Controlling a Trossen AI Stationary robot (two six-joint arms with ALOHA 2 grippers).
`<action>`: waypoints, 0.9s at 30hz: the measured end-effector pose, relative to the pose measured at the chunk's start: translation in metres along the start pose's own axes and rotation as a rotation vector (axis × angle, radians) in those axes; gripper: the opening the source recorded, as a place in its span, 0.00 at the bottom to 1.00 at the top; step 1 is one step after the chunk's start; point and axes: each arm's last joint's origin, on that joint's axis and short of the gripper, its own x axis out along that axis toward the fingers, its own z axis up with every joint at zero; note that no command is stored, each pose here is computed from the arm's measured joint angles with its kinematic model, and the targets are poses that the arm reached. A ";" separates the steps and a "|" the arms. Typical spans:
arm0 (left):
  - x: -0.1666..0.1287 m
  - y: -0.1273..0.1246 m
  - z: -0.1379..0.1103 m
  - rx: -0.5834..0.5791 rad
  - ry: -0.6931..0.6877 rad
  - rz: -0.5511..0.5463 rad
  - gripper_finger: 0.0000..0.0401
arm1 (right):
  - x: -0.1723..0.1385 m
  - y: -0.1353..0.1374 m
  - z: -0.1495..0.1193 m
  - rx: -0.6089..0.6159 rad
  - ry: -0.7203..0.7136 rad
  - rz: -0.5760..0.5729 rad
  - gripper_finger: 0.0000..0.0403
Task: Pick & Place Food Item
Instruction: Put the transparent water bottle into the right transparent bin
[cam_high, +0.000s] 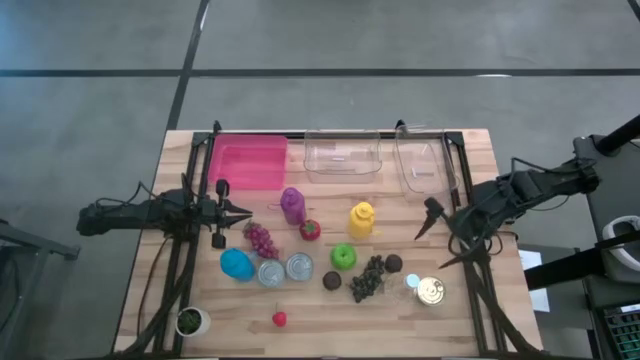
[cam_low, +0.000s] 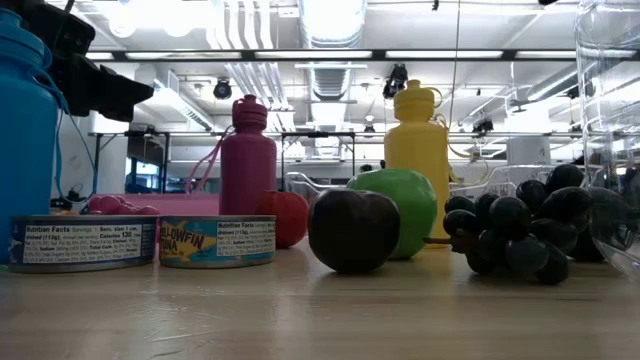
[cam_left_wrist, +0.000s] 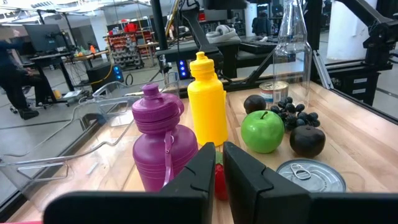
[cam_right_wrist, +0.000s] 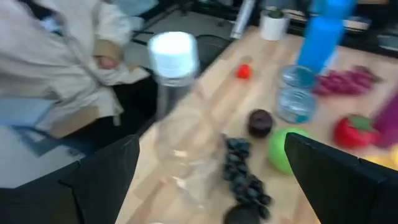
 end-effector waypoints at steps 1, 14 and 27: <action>0.000 0.000 0.000 0.000 0.000 0.000 0.09 | 0.003 0.000 0.000 0.002 -0.002 0.022 0.99; 0.000 0.000 0.000 0.000 0.000 0.000 0.09 | 0.025 -0.003 0.003 -0.017 -0.078 0.039 0.99; 0.000 0.000 0.000 0.000 0.000 0.000 0.09 | 0.049 -0.007 0.007 -0.021 -0.068 0.034 0.99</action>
